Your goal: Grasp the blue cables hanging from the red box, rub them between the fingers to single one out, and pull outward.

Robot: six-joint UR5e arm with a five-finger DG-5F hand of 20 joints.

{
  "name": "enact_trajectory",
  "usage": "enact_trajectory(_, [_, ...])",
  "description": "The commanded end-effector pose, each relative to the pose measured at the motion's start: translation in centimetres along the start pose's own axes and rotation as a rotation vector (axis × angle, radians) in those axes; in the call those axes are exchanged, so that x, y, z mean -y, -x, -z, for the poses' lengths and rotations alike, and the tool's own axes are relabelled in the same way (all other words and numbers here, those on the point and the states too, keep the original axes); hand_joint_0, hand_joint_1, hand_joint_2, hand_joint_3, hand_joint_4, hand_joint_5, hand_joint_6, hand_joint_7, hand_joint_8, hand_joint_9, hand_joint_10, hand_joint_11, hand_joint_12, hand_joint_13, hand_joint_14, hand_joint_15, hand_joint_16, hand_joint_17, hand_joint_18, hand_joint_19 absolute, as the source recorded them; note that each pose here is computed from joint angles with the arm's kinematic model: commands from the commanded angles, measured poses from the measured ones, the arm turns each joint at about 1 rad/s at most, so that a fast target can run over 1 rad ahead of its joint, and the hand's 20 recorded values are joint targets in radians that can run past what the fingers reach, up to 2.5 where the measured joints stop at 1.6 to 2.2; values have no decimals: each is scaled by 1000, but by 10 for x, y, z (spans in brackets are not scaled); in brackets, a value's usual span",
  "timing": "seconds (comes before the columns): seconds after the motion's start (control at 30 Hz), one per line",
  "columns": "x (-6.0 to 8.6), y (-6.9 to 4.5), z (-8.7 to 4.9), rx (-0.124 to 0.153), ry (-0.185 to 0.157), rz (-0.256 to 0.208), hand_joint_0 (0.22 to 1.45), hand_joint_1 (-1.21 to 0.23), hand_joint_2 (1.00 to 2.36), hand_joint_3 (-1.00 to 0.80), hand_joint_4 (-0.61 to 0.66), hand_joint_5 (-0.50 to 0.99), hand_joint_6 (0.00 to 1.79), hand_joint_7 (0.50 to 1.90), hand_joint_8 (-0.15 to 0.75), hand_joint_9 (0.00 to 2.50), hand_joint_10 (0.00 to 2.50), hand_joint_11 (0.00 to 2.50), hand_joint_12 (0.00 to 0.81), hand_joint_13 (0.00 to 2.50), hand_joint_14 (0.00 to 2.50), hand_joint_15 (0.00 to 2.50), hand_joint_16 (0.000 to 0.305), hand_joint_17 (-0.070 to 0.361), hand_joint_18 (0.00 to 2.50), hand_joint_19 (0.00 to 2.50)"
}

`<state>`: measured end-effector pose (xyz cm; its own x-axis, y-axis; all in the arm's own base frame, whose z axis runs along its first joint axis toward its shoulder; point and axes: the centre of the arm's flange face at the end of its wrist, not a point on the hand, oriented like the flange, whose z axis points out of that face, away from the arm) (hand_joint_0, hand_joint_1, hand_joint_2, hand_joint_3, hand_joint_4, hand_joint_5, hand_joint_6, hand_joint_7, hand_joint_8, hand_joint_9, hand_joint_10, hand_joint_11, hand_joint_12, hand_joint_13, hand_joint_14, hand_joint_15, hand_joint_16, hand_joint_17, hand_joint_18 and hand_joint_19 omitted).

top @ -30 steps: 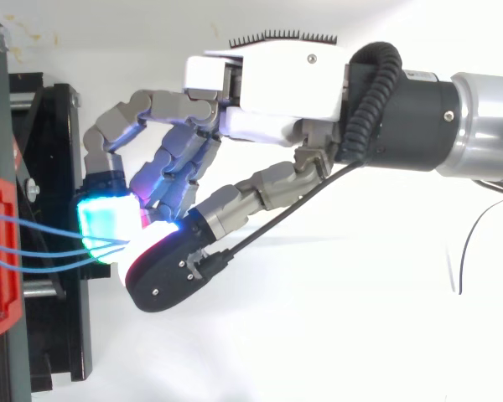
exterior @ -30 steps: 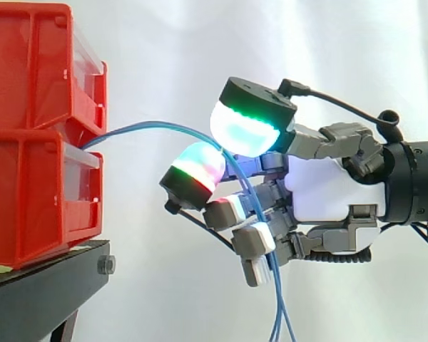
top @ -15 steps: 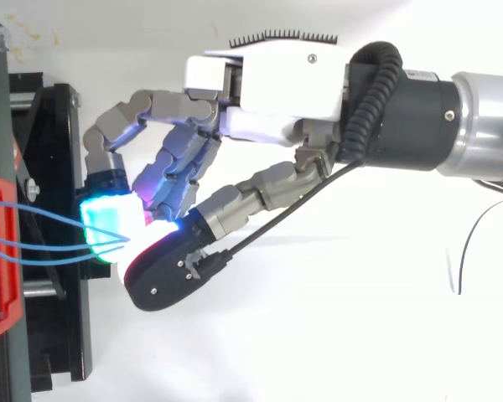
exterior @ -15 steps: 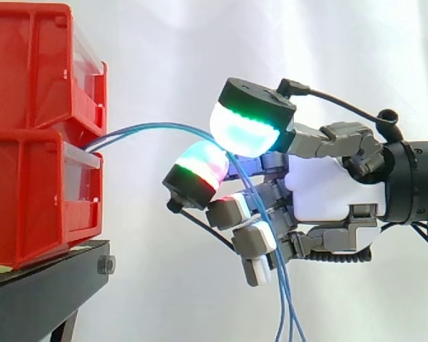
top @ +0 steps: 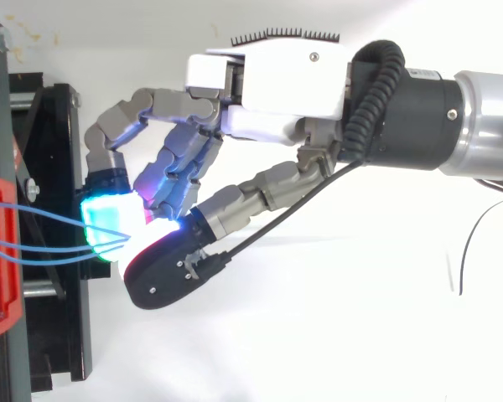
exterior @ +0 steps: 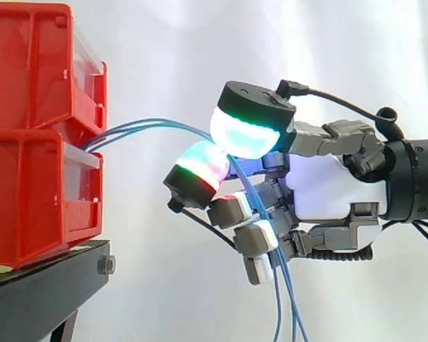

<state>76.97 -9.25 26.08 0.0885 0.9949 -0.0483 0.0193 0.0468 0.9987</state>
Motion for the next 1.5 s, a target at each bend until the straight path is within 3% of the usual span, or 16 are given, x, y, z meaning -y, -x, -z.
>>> enact_trajectory(0.0, [-1,1,1,1,-2,0,625,-849,1016,-225,65,-194,851,1076,263,904,11,1142,407,1034,20,819,48,108,842,852])
enact_trajectory(0.83, [-4,1,2,-1,-3,-1,643,-910,1014,-253,61,-225,856,1043,251,792,11,1118,401,957,20,823,49,111,809,840])
enact_trajectory(1.27, [-2,1,2,1,-6,1,597,-935,1000,-492,140,-233,857,1012,264,782,10,1122,402,956,22,823,50,112,822,838])
enact_trajectory(1.47, [-3,1,1,1,-3,1,562,-889,1000,-500,177,-217,855,1013,282,828,9,1130,416,983,19,823,51,114,841,846])
